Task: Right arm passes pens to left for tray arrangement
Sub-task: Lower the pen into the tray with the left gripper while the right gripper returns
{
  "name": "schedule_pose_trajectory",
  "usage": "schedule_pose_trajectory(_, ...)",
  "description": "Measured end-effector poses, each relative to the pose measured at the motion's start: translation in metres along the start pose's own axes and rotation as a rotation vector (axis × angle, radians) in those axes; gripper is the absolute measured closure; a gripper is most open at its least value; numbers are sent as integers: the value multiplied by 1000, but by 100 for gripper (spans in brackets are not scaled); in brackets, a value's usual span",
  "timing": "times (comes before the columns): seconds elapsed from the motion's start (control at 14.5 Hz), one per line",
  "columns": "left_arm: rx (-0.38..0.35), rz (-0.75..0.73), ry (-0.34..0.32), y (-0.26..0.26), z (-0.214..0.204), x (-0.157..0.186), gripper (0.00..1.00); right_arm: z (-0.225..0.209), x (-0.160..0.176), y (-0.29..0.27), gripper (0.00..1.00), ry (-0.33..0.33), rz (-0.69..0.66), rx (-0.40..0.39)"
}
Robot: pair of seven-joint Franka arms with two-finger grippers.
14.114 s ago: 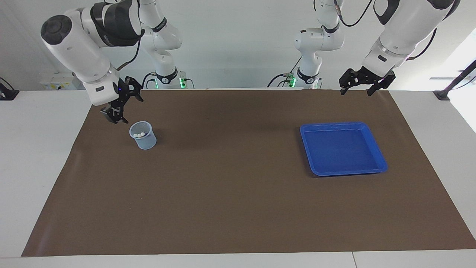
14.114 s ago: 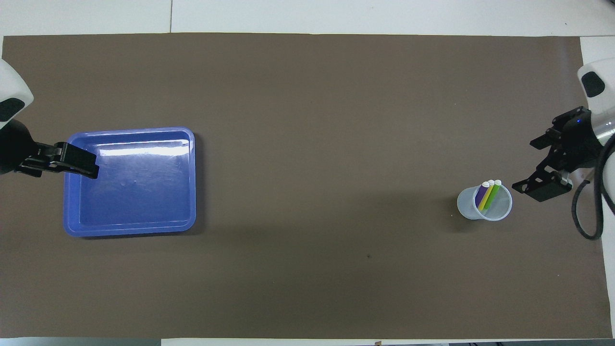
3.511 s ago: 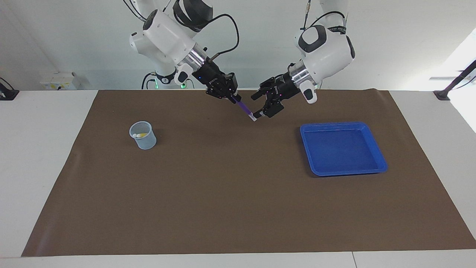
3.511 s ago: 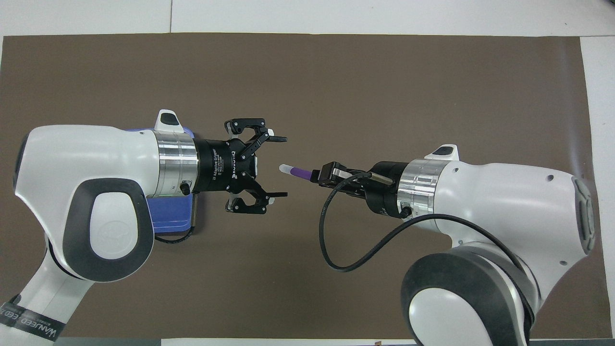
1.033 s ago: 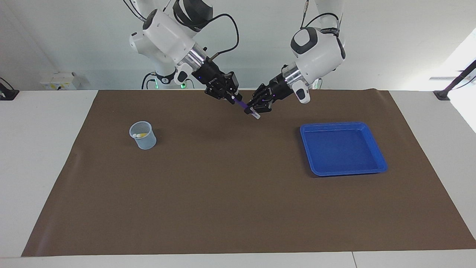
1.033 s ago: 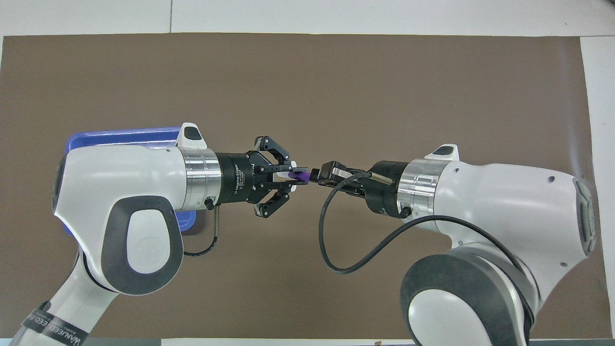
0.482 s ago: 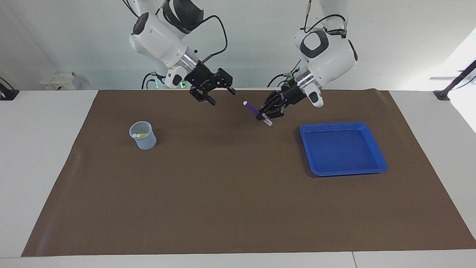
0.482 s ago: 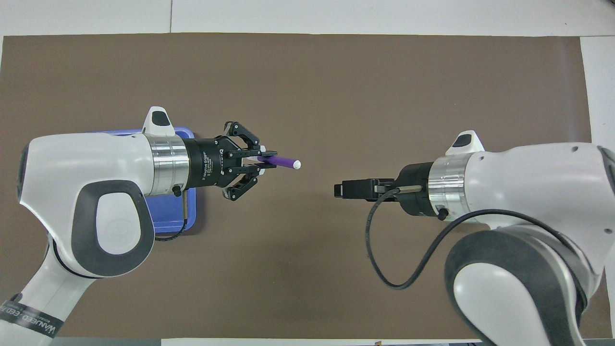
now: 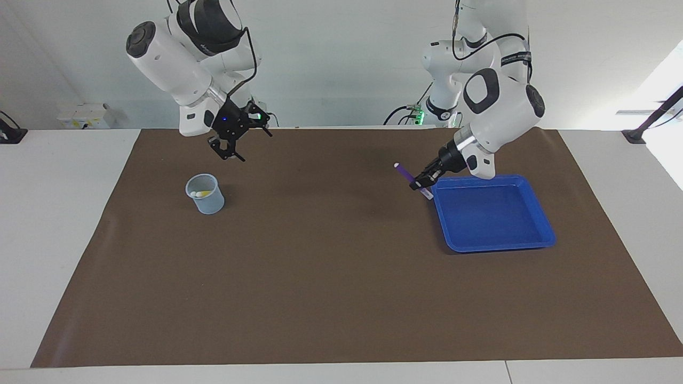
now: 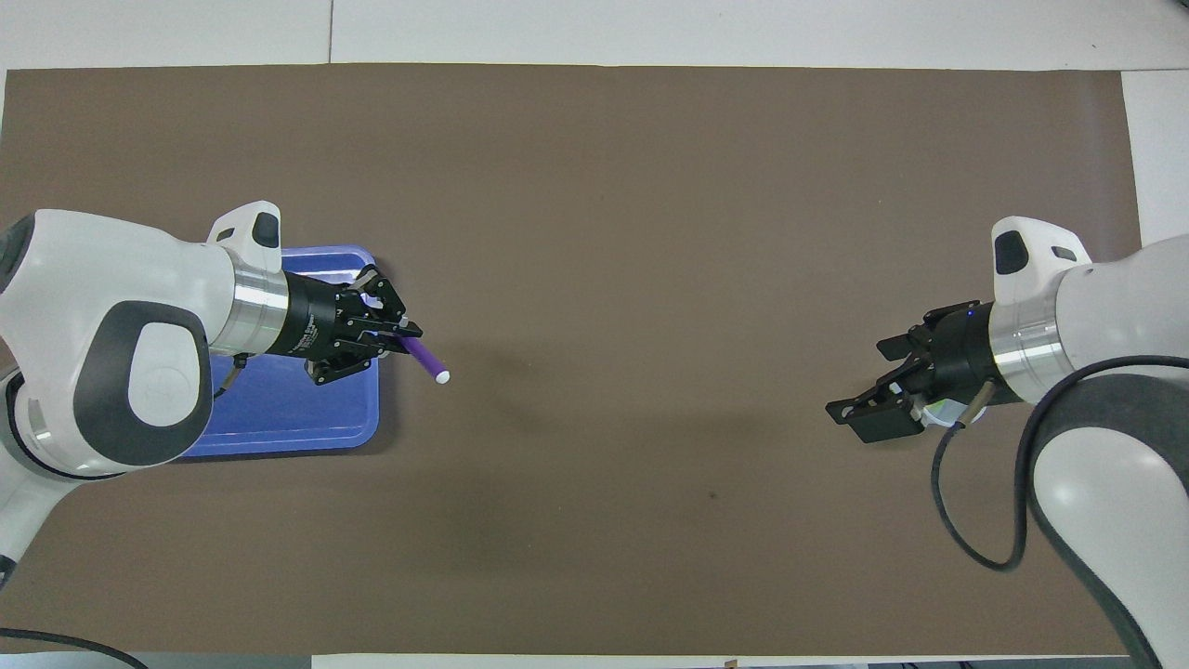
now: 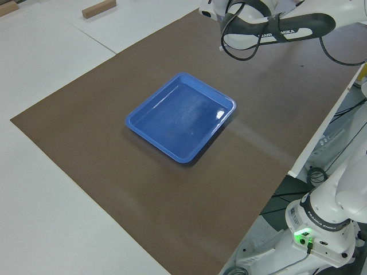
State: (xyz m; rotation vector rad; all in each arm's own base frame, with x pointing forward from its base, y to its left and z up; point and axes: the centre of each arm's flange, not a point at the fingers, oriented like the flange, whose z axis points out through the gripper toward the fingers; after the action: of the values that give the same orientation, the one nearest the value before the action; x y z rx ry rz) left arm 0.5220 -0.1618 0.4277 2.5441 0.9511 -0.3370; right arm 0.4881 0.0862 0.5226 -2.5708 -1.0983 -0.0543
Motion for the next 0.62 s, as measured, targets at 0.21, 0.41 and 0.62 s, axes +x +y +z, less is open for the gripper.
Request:
schedule_pose_trajectory(0.21, 155, 221, 70, -23, 6, 30, 81, -7, -7, 10, 0, -103, -347, -80)
schedule_pose_trajectory(0.41, 304, 444, 95, -39, 19, 54, 81, -6, -8, 49, 0, -184, -640, -88)
schedule_pose_trajectory(0.62, 417, 598, 74, -49, 41, 71, 81, 17, -8, 104, 0, -270, -777, -53)
